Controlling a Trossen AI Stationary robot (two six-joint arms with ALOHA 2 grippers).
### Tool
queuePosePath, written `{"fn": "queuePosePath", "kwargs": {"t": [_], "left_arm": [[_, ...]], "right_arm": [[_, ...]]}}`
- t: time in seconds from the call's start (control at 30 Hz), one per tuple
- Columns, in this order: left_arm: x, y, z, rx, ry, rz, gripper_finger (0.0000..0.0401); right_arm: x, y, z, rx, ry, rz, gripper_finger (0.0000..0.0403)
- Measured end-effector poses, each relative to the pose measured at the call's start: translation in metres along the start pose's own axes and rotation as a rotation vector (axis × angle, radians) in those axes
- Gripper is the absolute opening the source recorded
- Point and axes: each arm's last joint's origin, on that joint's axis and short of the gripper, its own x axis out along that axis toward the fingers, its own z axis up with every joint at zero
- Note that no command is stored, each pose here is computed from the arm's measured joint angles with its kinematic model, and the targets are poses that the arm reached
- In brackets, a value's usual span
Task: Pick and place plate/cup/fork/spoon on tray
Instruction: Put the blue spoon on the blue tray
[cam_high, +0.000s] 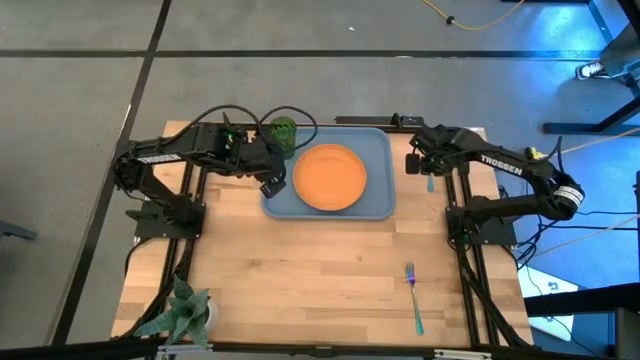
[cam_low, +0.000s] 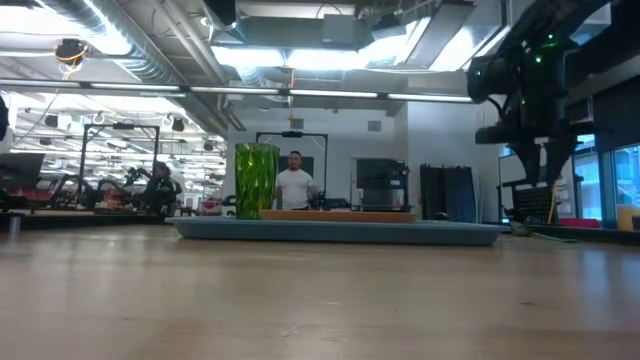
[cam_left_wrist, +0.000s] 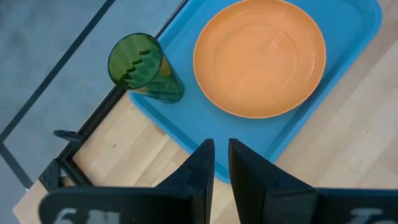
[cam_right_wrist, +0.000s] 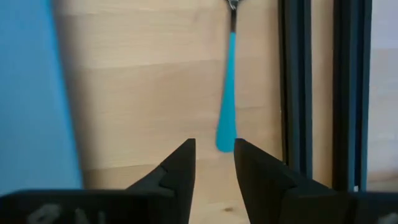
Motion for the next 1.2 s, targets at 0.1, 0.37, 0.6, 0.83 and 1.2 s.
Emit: {"fn": "queuePosePath", "kwargs": {"t": [0.1, 0.37, 0.6, 0.83, 1.2], "left_arm": [[0.000, 0.000, 0.000, 0.000, 0.000, 0.000, 0.0041], [0.000, 0.000, 0.000, 0.000, -0.010, 0.015, 0.0041], [0.000, 0.001, 0.000, 0.000, -0.013, 0.019, 0.0041], [0.000, 0.001, 0.000, 0.000, -0.014, 0.020, 0.0041], [0.000, 0.001, 0.000, 0.000, -0.013, 0.020, 0.0041]], "right_arm": [[0.008, -0.001, -0.003, 0.018, 0.002, -0.002, 0.0116], [0.013, -0.001, -0.004, -0.030, -0.004, 0.005, 0.0116], [0.012, 0.007, -0.001, -0.016, 0.017, 0.118, 0.0116], [0.012, 0.009, 0.009, 0.022, -0.107, 0.121, 0.0116], [0.027, 0.001, 0.025, 0.052, -0.114, -0.003, 0.0116]]}}
